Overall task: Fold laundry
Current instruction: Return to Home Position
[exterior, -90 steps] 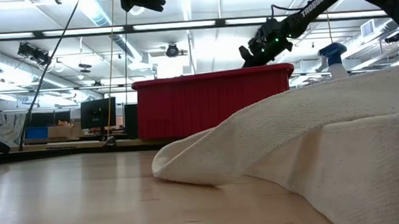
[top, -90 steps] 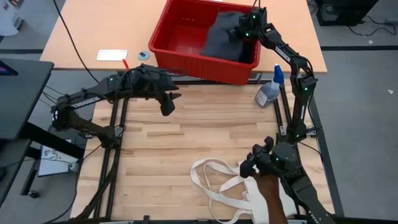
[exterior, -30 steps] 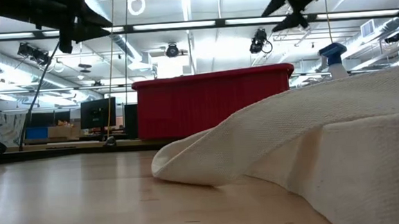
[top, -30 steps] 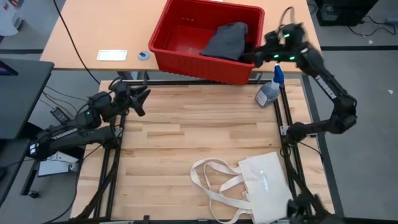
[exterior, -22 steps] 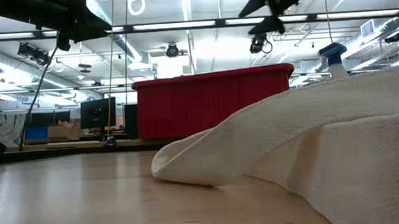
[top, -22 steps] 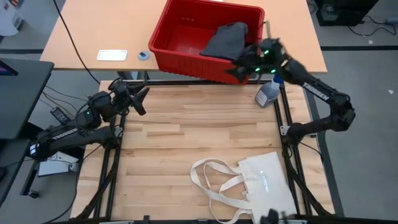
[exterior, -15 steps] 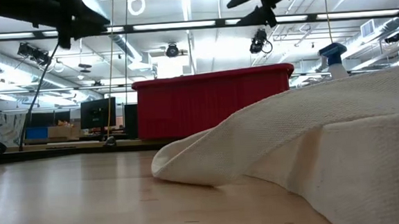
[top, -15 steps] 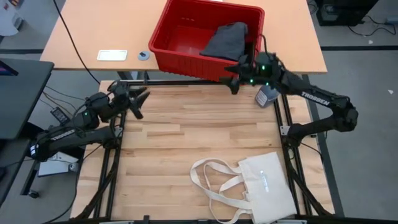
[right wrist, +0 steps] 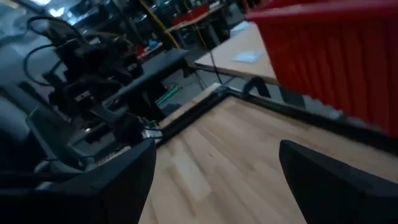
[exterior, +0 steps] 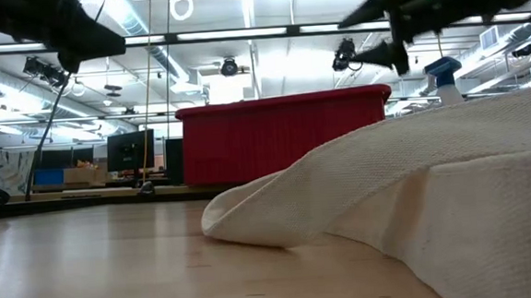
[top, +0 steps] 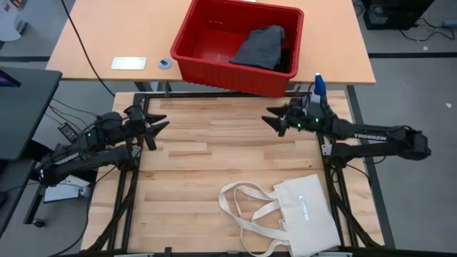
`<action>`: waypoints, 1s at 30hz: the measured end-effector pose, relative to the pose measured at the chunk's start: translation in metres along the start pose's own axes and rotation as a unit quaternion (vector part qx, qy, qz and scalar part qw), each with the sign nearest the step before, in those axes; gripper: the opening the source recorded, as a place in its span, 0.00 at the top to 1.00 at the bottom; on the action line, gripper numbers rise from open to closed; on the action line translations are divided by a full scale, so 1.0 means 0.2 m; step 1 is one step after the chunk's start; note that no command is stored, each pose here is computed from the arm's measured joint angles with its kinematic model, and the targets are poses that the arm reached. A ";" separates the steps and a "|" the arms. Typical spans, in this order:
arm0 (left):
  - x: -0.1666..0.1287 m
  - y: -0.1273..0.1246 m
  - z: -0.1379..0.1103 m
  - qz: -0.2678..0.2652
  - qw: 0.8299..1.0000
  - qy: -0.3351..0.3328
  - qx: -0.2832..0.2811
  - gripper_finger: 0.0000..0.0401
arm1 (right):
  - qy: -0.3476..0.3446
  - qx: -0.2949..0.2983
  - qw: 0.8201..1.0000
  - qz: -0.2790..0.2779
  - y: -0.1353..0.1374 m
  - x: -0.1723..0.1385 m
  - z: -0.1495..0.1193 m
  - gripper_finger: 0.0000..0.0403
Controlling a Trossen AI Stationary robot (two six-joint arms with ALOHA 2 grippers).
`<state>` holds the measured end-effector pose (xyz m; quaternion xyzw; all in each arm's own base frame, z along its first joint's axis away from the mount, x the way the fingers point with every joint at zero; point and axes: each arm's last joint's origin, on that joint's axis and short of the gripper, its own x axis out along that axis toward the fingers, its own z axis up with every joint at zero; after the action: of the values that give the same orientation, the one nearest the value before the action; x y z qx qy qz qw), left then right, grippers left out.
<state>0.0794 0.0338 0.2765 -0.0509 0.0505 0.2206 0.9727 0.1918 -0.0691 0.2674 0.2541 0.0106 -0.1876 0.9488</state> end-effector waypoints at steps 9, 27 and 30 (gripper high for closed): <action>0.00 0.00 0.00 0.001 1.000 0.002 -0.014 0.64 | -0.045 0.054 0.997 -0.016 -0.09 -0.15 -0.28 0.14; 0.19 -0.04 -0.46 -0.096 0.972 -0.102 -0.191 0.64 | -0.068 0.089 0.994 -0.014 -0.20 -0.28 -0.52 0.14; 0.18 -0.04 -0.45 -0.097 0.972 -0.108 -0.185 0.64 | -0.068 0.088 0.994 -0.013 -0.20 -0.28 -0.52 0.14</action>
<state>0.1087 0.0317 0.1826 -0.2108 -0.1017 0.1348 0.9628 0.1320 -0.0309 0.1633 0.3233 -0.0675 -0.2167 0.9187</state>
